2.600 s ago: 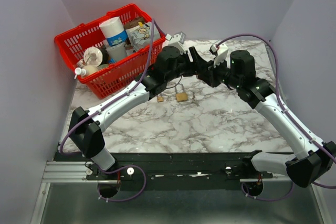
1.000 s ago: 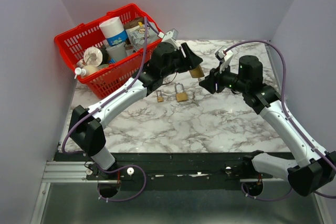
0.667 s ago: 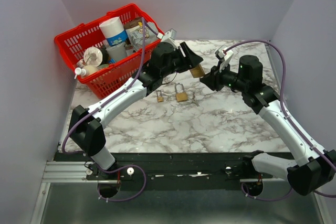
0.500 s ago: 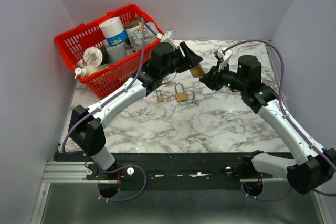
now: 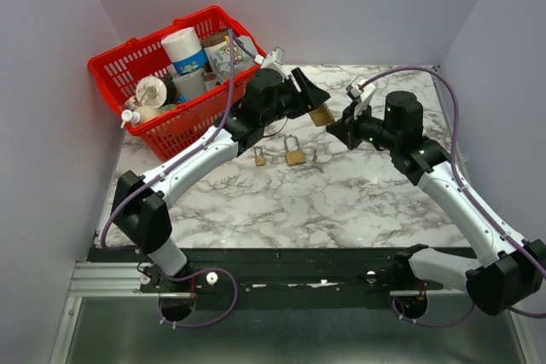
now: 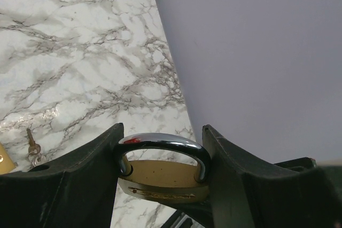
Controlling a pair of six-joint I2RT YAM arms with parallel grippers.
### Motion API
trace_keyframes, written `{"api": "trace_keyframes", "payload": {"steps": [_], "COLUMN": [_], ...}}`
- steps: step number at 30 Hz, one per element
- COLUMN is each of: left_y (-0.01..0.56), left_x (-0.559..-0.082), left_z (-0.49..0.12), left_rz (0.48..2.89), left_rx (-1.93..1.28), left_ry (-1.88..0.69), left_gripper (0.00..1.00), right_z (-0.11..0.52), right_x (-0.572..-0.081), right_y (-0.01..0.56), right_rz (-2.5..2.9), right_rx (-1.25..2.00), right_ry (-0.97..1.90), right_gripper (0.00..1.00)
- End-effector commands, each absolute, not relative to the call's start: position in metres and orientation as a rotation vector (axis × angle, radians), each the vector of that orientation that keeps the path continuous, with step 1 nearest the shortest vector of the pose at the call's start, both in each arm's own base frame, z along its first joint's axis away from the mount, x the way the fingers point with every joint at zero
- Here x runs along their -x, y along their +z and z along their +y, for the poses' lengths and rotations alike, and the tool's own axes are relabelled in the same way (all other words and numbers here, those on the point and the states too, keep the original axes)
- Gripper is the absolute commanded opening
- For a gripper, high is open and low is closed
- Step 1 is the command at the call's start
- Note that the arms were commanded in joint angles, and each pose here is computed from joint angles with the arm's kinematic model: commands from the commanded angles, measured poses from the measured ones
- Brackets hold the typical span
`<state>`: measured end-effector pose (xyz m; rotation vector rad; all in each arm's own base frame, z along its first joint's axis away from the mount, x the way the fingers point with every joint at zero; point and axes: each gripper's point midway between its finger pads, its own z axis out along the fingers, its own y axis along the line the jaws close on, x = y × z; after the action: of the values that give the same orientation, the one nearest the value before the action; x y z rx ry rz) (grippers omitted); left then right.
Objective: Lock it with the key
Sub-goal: Lock the lock, then place the lock at the center of the board.
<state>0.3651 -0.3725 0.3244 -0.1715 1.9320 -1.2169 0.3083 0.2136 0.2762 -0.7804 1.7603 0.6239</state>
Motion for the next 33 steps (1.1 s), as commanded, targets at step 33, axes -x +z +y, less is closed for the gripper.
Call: {"api": "trace_keyframes", "payload": {"steps": [33], "left_y": [0.2], "left_x": [-0.393], "left_z": [-0.439], "left_rz": [2.219], "left_rx": [0.133], "left_ry": [-1.004], "left_gripper": [0.0], "right_z": [0.137], "right_x": [-0.279], "right_y": [0.226], "right_rz": [2.057], "right_rx": [0.33], "right_ry": [0.503], "right_gripper": [0.01]}}
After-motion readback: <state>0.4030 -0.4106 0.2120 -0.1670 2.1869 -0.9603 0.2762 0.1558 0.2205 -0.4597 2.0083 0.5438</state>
